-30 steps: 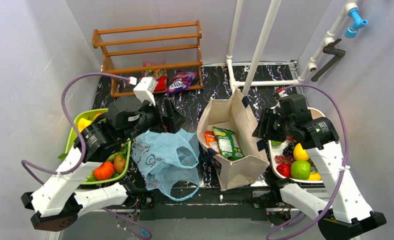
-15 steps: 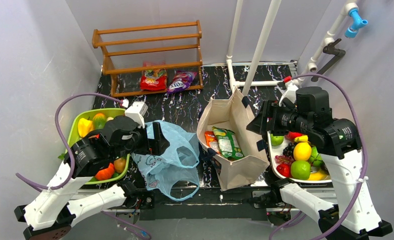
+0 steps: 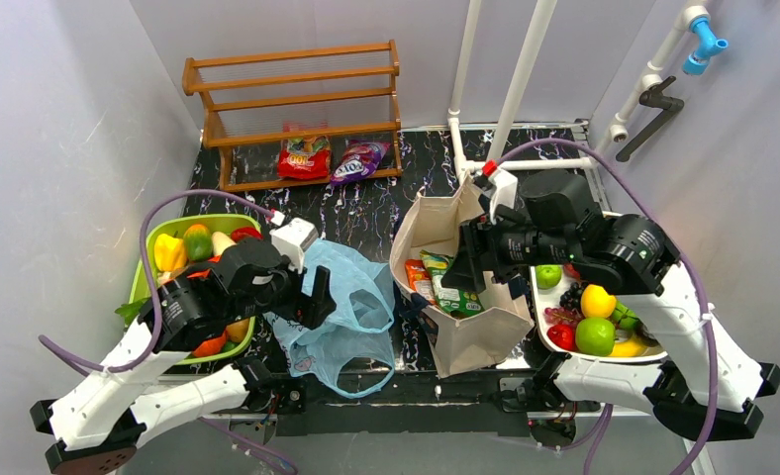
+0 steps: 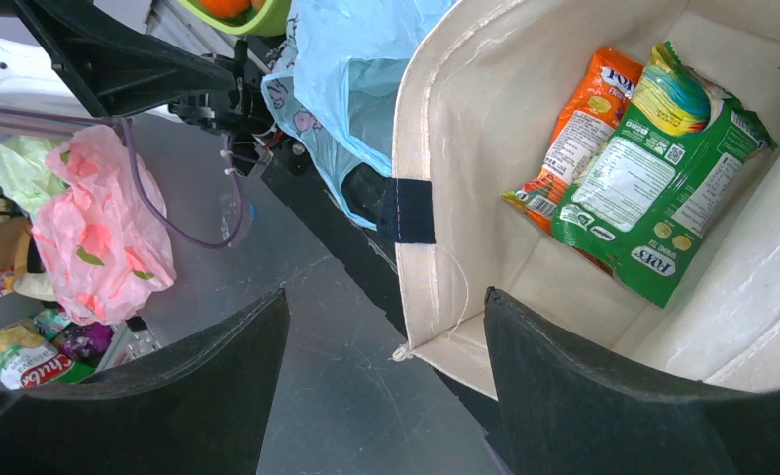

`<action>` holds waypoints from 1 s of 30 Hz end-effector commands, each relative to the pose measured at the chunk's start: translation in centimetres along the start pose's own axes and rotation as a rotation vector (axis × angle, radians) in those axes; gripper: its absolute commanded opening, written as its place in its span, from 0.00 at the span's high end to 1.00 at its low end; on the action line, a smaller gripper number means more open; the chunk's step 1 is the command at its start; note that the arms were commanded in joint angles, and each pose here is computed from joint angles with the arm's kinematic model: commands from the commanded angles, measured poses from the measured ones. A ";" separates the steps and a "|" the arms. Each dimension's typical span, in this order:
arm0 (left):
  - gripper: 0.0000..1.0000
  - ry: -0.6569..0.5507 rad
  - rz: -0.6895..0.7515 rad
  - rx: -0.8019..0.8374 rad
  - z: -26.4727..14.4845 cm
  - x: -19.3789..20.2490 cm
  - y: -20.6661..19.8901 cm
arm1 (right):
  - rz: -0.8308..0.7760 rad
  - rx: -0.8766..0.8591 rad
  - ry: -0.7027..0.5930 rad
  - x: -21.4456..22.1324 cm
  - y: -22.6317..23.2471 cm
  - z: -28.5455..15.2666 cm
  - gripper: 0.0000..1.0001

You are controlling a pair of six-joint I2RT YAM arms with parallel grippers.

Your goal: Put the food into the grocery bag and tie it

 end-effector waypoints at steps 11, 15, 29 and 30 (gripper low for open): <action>0.21 0.004 0.404 0.110 3.6 2.7 0.1 | -0.026 -0.010 -0.002 0.3 0.9 2.1 0.22; 0.20 -0.006 0.479 0.114 4.3 2.8 0.1 | -0.028 -0.013 0.003 0.5 0.9 2.3 0.22; 0.18 0.088 0.645 0.090 7.0 3.6 0.5 | -0.035 0.013 0.013 1.2 0.5 2.0 0.22; 0.19 0.088 0.659 0.079 7.3 3.6 0.7 | -0.036 0.015 0.010 1.2 0.4 2.0 0.21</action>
Point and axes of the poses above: each gripper's point midway between its finger pads, its own z axis out along the fingers, its own y axis along the line the jaws close on, x = y × z, the point moved 10 cm from there along -z, back along the fingers, and after that the axes turned 1 degree about -z, right-handed, at the moved point
